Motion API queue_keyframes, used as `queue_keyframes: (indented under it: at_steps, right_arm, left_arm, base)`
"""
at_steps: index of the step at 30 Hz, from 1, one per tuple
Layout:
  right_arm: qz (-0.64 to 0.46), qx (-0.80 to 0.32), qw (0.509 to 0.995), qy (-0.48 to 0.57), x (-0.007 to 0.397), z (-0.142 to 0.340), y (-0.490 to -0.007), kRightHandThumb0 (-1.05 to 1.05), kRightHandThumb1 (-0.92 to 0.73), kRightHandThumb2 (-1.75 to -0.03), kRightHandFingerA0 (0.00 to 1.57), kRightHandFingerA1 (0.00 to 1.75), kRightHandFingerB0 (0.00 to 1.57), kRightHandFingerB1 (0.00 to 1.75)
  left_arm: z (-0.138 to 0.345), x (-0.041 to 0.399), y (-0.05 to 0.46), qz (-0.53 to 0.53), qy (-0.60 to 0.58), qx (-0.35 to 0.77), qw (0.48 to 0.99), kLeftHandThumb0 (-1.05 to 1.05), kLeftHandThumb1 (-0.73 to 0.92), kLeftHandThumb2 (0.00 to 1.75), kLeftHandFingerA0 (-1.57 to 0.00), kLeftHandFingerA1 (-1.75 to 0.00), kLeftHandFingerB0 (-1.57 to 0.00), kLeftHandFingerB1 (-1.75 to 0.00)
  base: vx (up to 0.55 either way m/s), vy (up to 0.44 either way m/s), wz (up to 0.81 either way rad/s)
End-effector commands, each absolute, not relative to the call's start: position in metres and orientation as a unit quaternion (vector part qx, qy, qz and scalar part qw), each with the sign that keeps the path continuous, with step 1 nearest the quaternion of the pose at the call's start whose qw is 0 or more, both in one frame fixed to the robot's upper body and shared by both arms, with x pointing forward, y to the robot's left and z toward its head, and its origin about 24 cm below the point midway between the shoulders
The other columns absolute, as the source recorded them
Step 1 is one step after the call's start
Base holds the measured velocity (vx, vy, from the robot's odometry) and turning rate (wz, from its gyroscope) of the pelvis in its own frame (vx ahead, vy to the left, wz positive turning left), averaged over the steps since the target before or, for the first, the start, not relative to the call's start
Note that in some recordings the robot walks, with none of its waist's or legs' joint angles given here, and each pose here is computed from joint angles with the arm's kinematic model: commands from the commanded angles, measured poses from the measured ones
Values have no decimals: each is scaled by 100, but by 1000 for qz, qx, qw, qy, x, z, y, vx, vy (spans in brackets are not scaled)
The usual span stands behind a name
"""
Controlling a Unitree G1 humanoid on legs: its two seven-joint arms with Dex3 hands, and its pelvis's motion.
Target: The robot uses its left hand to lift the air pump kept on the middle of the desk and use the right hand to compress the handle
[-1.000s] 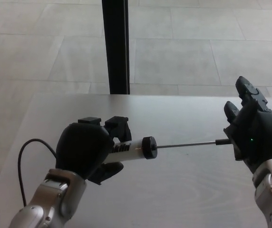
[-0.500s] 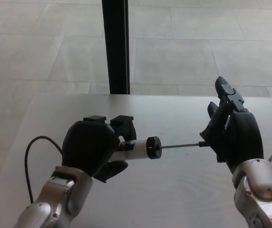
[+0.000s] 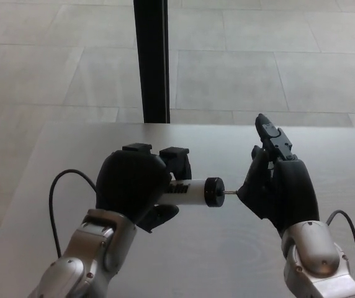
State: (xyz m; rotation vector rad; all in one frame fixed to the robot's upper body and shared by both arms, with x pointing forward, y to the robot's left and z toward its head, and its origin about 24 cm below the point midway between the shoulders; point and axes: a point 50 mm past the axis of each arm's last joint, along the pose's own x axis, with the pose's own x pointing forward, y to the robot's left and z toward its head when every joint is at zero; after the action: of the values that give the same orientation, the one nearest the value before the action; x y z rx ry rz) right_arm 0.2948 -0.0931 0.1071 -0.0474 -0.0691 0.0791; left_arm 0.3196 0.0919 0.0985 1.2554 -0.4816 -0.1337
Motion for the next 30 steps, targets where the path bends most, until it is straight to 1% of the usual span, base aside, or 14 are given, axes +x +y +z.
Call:
queue_keyframes:
  at_steps: [1, 2, 5, 8, 9, 11, 12, 13, 14, 15, 18, 19, 20, 30]
  right_arm:
    - [36, -40, 997, -57, 294, 105, -86, -97, -88, -127, 0, 10, 0, 9]
    - [34, -51, 996, -64, 294, 105, -84, -97, -91, -127, 0, 11, 0, 11]
    - [40, -64, 993, -87, 295, 107, -82, -94, -88, -125, 0, 13, 0, 14]
    - [40, -75, 992, -92, 296, 107, -80, -100, -91, -127, 0, 7, 0, 7]
    - [38, -81, 991, -99, 298, 108, -79, -92, -92, -82, 0, 10, 0, 15]
    - [34, -90, 989, -112, 298, 109, -80, -92, -92, -82, 0, 12, 0, 18]
    - [29, -103, 986, -128, 299, 111, -78, -90, -87, -124, 0, 15, 0, 16]
    - [28, -102, 985, -134, 300, 112, -77, -94, -89, -125, 0, 12, 1, 13]
    - [26, -102, 985, -137, 300, 113, -76, -95, -89, -124, 0, 11, 2, 13]
    - [26, -102, 984, -146, 300, 115, -75, -92, -87, -123, 0, 13, 2, 17]
    - [26, -106, 982, -154, 300, 117, -71, -97, -87, -124, 0, 12, 5, 14]
    - [22, -116, 980, -158, 301, 116, -70, -91, -92, -82, 0, 19, 1, 27]
    - [18, -125, 979, -160, 301, 116, -69, -99, -88, -126, 0, 12, 7, 14]
    - [3, -133, 976, -172, 304, 118, -71, -98, -89, -125, 0, 15, 6, 16]
  left_arm:
    - [109, 324, 86, -36, -209, 599, 772, -20, 48, 107, -99, -154, -87, -110]
    - [109, 324, 85, -31, -196, 609, 768, -25, 64, 85, -95, -153, -83, -101]
    - [109, 325, 80, -12, -181, 607, 773, -28, 67, 77, -96, -145, -84, -99]
    - [109, 326, 79, -12, -172, 604, 778, -35, 73, 70, -92, -164, -81, -123]
    - [110, 326, 78, -3, -177, 612, 771, -31, 63, 70, -96, -168, -82, -133]
    - [111, 327, 75, 2, -172, 612, 772, -32, 61, 70, -97, -168, -83, -133]
    - [110, 326, 73, 15, -176, 621, 764, -34, 58, 64, -95, -168, -79, -136]
    - [110, 327, 72, 11, -160, 625, 764, -33, 55, 63, -92, -167, -78, -134]
    - [110, 328, 71, 5, -145, 628, 765, -36, 38, 87, -119, -133, -84, -109]
    - [110, 328, 70, 3, -140, 644, 752, -37, 56, 61, -90, -160, -73, -120]
    - [110, 327, 65, 16, -168, 617, 768, -46, 69, 66, -100, -153, -76, -90]
    - [110, 328, 64, 14, -171, 621, 765, -43, 71, 65, -96, -147, -70, -77]
    - [109, 329, 63, 14, -168, 623, 764, -40, 68, 65, -94, -149, -71, -80]
    - [115, 334, 57, 6, -127, 641, 757, -39, 66, 62, -84, -142, -41, -57]
  base:
    - [0, 0, 0]
    - [0, 0, 0]
    - [0, 0, 0]
    - [0, 0, 0]
    - [0, 0, 0]
    - [0, 0, 0]
    - [0, 0, 0]
    - [0, 0, 0]
    - [0, 0, 0]
    - [0, 0, 0]
    - [0, 0, 0]
    - [0, 0, 0]
    - [0, 0, 0]
    - [0, 0, 0]
